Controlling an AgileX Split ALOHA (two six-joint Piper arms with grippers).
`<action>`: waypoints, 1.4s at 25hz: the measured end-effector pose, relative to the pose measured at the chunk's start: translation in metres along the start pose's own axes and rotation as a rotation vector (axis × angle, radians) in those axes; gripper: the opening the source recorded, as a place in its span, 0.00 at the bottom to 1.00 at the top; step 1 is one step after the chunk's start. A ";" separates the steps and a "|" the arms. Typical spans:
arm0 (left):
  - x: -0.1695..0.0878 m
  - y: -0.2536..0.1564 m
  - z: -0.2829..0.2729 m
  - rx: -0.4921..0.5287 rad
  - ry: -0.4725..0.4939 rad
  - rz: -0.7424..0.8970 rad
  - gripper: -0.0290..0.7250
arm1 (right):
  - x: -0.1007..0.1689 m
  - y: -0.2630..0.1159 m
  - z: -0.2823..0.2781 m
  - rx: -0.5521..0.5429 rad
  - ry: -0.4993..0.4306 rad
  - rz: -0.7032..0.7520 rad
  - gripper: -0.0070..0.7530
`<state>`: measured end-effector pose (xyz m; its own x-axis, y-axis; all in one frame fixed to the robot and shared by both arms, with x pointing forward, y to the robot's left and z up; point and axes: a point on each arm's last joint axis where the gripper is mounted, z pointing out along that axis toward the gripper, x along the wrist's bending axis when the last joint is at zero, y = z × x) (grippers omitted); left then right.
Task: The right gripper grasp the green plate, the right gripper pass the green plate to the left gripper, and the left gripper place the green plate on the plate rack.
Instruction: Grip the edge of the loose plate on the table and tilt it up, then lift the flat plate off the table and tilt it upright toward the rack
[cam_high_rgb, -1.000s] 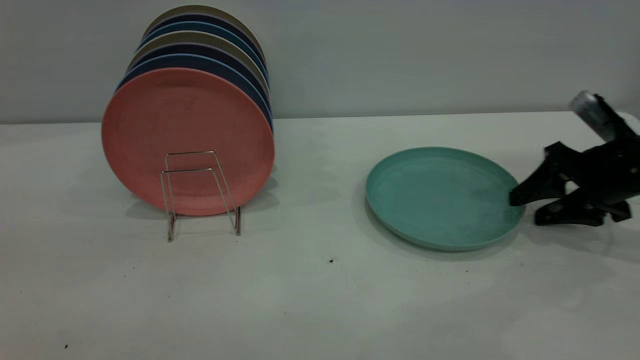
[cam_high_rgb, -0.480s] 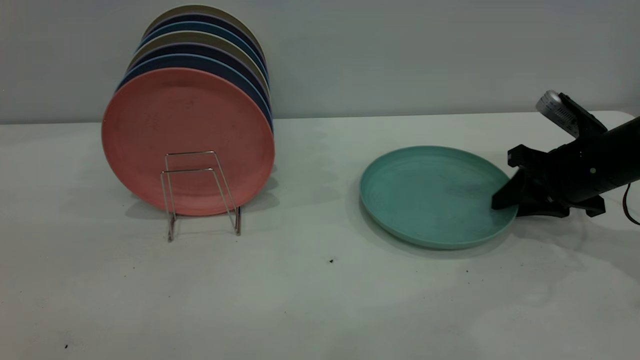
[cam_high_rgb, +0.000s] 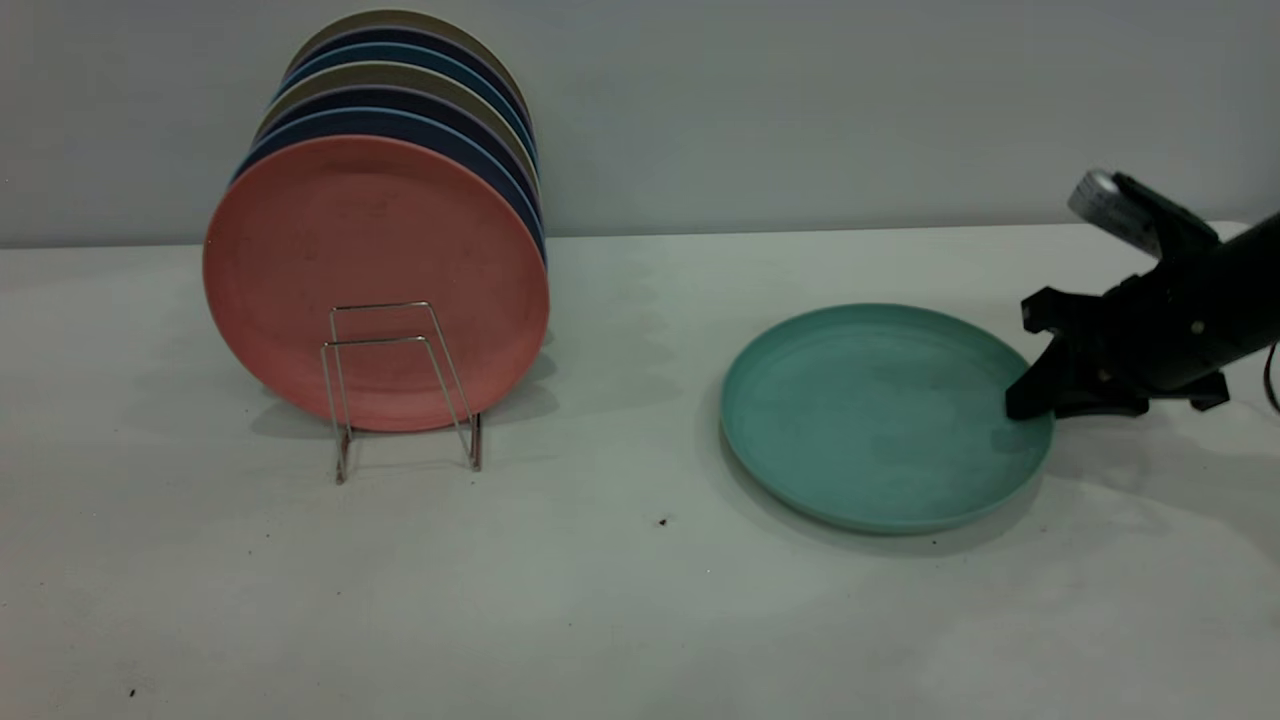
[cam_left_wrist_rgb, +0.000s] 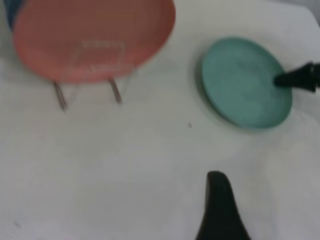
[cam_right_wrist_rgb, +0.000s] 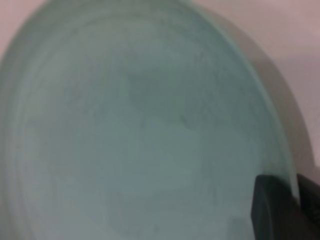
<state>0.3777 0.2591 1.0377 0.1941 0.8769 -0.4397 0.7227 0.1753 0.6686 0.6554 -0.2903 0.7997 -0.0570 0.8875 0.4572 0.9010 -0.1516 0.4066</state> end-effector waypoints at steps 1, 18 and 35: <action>0.001 0.000 0.005 0.025 -0.008 -0.020 0.73 | 0.002 0.001 -0.003 0.007 -0.002 -0.012 0.02; 0.032 0.002 0.109 0.206 -0.198 -0.203 0.73 | 0.107 0.005 -0.024 0.072 0.201 -0.241 0.03; 0.043 0.006 0.136 0.180 -0.217 -0.296 0.73 | 0.165 -0.013 -0.024 0.154 0.410 -0.271 0.03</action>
<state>0.4802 0.2365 0.9412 0.0815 0.6822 -0.7266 0.8692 0.3081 0.3868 0.6236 -0.1524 0.8891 -0.4331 0.6376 0.6371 0.8818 0.1533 0.4461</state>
